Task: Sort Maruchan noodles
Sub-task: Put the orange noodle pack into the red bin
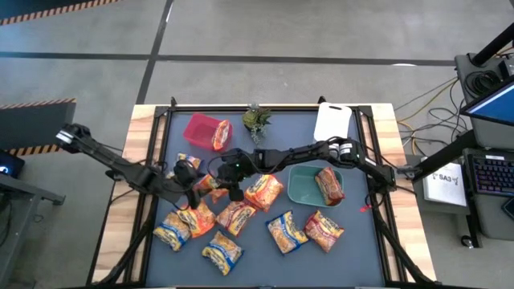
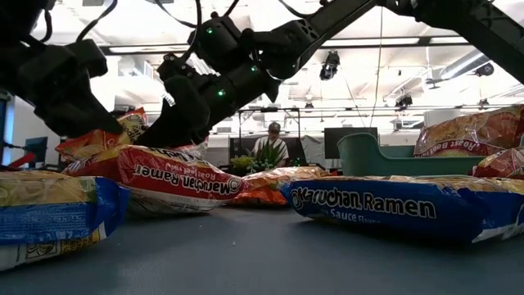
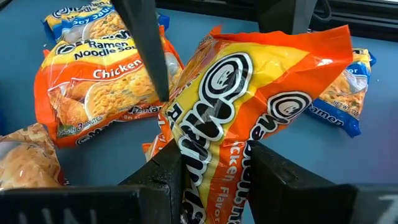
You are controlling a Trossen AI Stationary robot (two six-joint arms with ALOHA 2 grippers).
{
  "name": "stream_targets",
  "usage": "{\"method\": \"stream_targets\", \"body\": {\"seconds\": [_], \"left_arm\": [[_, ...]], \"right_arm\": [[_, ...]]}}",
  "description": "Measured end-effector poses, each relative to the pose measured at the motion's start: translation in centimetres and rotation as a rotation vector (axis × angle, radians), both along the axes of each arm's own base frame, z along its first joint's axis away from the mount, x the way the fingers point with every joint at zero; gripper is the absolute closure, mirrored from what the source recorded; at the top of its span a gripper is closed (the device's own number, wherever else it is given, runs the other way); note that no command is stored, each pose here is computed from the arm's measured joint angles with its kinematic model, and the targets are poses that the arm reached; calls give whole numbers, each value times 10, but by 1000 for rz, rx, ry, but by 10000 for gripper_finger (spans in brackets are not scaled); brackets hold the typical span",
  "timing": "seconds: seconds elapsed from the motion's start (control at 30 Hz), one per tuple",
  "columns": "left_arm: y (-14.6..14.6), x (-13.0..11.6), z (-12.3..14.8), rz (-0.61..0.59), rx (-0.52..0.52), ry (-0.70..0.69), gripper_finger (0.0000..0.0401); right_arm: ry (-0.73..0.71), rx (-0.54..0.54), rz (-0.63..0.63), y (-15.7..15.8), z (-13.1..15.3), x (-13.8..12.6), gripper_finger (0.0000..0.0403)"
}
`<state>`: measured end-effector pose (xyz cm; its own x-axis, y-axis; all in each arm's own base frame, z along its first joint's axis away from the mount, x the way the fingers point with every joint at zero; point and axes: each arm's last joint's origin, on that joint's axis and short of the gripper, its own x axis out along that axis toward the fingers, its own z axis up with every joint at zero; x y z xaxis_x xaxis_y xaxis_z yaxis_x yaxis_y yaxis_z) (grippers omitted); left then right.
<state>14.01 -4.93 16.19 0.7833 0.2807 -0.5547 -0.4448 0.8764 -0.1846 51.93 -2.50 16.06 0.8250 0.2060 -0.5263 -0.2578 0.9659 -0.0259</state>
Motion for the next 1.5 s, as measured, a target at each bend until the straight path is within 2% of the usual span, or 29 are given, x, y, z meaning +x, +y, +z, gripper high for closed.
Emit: {"method": "stream_targets", "body": {"seconds": [0.13,0.23,0.53,0.7,0.87,1.0,1.17,1.33,1.5], "left_arm": [[-2,5,-6,3,15,27,93],[-4,8,-11,3,26,49,109],[-8,15,-12,-7,39,81,228],[-9,17,-8,-11,36,77,278],[-9,19,-1,-11,46,88,274],[-11,23,15,-7,56,101,268],[-12,27,47,25,109,141,273],[-10,26,85,75,168,176,273],[-3,19,117,169,222,193,273]], "right_arm": [[0,0,0,0,0,0,287],[1,1,-1,0,0,0,279],[9,21,-11,0,0,0,265],[33,42,-27,0,1,-2,226],[58,64,-43,-2,9,-6,179],[83,66,-55,-8,26,-14,146],[142,68,-73,-17,46,-28,118],[135,57,-66,-17,69,-43,105],[80,58,-67,-14,88,-71,105]]}}
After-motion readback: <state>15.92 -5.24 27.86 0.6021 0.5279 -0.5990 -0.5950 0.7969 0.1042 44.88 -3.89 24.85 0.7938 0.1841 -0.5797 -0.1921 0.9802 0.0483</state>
